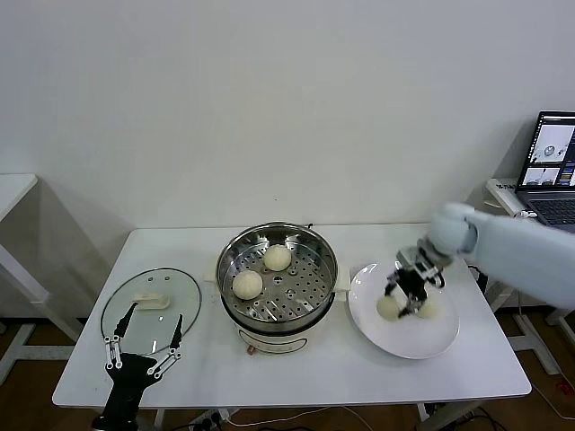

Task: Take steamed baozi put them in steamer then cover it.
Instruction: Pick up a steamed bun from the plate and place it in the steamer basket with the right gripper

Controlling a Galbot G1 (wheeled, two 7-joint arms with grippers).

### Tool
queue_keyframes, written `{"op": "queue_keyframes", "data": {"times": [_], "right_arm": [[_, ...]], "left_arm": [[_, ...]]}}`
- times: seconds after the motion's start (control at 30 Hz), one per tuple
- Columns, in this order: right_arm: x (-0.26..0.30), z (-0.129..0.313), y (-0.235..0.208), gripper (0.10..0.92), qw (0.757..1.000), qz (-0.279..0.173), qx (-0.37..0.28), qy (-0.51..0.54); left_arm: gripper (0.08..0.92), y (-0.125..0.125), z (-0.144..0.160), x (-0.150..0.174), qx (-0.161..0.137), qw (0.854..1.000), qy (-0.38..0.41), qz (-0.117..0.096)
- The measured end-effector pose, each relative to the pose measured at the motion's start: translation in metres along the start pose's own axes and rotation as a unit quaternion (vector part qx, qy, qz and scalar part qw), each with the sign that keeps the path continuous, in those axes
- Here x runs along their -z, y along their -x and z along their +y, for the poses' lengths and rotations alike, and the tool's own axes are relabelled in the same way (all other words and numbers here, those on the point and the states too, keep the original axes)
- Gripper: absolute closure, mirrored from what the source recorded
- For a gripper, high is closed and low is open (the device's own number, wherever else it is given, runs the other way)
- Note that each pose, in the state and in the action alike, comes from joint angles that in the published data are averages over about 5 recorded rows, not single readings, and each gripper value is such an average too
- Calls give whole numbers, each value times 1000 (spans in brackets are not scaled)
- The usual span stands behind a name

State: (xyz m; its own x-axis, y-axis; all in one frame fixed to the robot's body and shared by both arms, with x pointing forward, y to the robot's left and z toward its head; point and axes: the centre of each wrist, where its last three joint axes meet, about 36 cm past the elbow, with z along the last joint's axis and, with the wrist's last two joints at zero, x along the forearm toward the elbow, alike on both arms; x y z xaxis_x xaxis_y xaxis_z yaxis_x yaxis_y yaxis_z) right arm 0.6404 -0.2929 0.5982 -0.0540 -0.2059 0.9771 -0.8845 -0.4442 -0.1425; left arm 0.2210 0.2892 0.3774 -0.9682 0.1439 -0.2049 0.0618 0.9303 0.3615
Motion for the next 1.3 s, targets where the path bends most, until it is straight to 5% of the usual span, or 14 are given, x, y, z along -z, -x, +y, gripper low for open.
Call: {"op": "queue_keyframes", "data": {"times": [0.4,0.93,1.3], "right_arm": [[132,-68,-84,387,959,3,-42,-280],[254,-85,-23,403,835,7,23,-549],[277,-83,22,403,791,6,51,-610]], "left_arm": [[177,0,0,5,-1,1000,-1,-5],[177,0,3,9,10,1000,0,-14],[177,1,4,10,15,1000,0,-16]]}}
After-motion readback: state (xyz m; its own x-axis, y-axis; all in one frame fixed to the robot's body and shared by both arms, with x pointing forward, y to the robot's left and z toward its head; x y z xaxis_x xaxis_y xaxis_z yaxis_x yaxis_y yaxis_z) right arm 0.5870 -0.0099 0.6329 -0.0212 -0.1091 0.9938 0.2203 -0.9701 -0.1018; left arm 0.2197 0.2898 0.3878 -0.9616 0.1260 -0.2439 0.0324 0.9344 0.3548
